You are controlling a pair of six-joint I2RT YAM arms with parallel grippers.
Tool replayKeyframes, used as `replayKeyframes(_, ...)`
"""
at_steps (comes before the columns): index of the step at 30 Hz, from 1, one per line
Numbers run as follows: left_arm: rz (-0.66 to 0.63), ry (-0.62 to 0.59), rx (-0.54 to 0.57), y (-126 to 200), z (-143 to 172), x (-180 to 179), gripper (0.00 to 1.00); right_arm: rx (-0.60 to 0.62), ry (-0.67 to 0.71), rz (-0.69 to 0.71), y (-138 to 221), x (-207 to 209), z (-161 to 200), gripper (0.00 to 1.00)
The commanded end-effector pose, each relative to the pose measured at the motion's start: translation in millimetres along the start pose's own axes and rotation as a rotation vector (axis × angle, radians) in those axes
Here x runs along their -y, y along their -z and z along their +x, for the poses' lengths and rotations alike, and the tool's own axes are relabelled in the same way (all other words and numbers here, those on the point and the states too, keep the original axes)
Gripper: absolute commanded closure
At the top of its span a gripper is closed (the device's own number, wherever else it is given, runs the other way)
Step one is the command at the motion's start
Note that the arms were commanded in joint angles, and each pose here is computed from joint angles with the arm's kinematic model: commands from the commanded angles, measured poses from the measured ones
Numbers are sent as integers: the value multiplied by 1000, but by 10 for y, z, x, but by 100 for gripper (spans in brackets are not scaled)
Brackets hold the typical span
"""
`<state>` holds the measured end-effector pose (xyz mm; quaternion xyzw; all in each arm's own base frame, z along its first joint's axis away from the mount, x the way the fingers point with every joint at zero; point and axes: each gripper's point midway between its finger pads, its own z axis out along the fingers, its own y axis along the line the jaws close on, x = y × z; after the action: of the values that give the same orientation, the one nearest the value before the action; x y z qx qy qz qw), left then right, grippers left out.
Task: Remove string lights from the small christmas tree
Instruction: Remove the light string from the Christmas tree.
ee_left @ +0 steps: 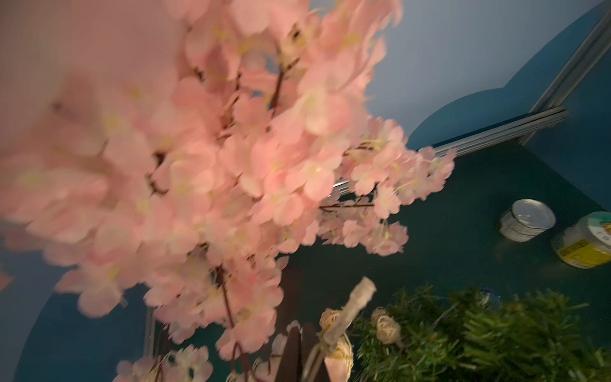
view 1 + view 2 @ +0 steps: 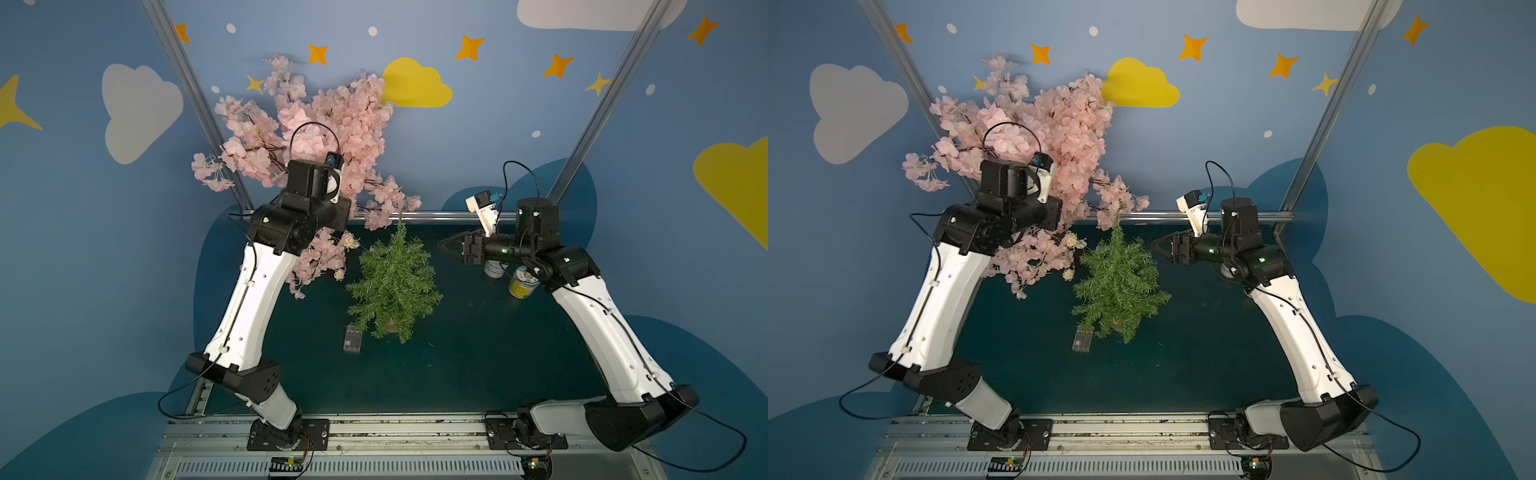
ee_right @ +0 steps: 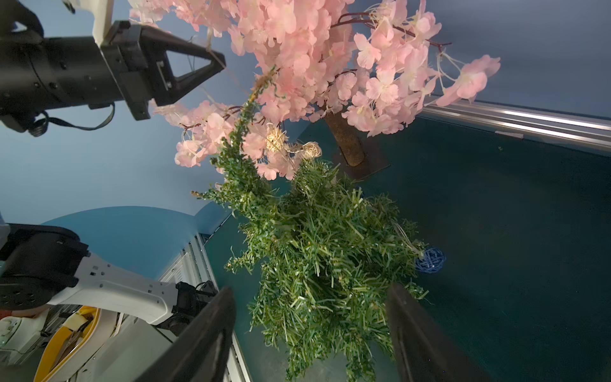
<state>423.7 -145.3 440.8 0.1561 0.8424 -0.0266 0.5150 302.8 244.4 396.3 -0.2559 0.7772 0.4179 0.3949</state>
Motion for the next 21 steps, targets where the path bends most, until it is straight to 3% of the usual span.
replayKeyframes(1,113,-29,107,-266,-386,341,97,-6,29,17,64,-28,38,27)
replayKeyframes(7,142,-11,311,-632,-980,447,97,-11,31,54,134,101,90,25)
replayKeyframes(13,17,8,509,-844,-1357,218,97,-4,2,63,160,290,113,25)
replayKeyframes(17,-102,27,526,-845,-1402,-82,97,-16,-8,67,112,406,136,25)
replayKeyframes(21,-349,-109,431,-754,-1268,-368,97,-29,-26,64,49,501,171,25)
